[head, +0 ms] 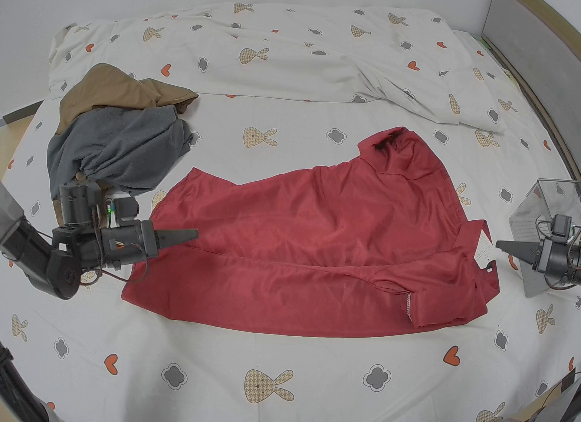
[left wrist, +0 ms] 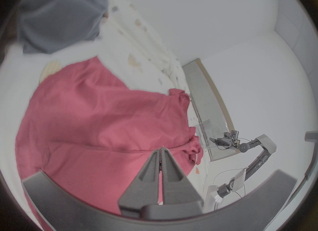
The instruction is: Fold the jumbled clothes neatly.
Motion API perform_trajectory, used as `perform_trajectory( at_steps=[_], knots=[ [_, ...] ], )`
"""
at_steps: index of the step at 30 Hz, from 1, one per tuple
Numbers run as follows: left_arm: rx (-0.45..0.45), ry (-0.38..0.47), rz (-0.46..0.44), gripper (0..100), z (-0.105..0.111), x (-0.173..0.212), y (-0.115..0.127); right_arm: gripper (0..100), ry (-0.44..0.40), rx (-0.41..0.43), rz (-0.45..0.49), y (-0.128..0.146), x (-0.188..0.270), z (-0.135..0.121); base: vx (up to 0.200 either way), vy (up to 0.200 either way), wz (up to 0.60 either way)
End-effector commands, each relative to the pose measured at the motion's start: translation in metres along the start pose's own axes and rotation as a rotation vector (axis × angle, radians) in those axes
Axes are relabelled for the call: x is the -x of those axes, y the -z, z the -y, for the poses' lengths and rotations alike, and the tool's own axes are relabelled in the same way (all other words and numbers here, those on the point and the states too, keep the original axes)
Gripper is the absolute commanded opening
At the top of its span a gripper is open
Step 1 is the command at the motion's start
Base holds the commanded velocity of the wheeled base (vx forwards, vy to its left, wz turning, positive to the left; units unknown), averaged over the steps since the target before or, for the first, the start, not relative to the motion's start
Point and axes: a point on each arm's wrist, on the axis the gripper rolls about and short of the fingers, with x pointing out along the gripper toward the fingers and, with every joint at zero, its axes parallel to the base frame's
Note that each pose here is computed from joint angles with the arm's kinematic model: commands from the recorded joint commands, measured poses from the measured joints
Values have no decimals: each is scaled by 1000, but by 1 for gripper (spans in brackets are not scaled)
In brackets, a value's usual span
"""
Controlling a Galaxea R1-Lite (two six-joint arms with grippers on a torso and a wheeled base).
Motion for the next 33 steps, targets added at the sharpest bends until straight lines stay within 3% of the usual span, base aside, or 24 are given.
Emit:
perform_trajectory(
  at_steps=[1, 6, 12, 16, 18, 20, 21, 25, 26, 29, 31, 32, 33],
  knots=[
    [-181, 48, 143, 0, 71, 48, -28, 100, -17, 124, 154, -19, 37, -57, 0, 0, 0],
    [-248, 7, 237, 0, 86, 80, -43, 100, -49, 159, 153, -18, 34, -73, 0, 0, 0],
    [-281, -116, 295, 0, 76, 96, -49, 100, 89, 171, 165, -37, -7, -76, 0, 0, 0],
    [-377, -342, 323, 0, 58, 83, -49, 100, 211, 210, 203, -55, -39, -80, 0, 0, 0],
    [-385, -506, 311, 0, 54, 64, -47, 100, 275, 260, 220, -59, -54, -86, 0, 0, 0],
    [-366, -554, 299, 0, 54, 55, -47, 100, 321, 280, 229, -58, -60, -89, 0, 0, 0],
    [-338, -582, 262, 0, 50, 42, -47, 100, 387, 288, 238, -54, -67, -94, 0, 0, 0],
    [-273, -550, 188, 0, 35, 25, -48, 100, 437, 273, 220, -38, -69, -97, 0, 0, 0],
    [-227, -452, 137, 0, 24, 15, -47, 100, 394, 269, 181, -26, -65, -99, 0, 0, 0],
    [-163, -266, 64, 0, 2, 8, -46, 100, 309, 268, 148, -18, -55, -102, 0, 0, 0],
    [-161, -256, 61, 0, 1, 8, -46, 100, 308, 267, 146, -17, -54, -102, 0, 0, 0],
    [-130, -154, 22, 0, -26, 2, -48, 100, 289, 264, 137, -14, -52, -102, 0, 0, 0],
    [-125, -143, 15, 0, -35, -3, -49, 100, 287, 266, 141, -13, -48, -103, 0, 0, 0]
  ],
)
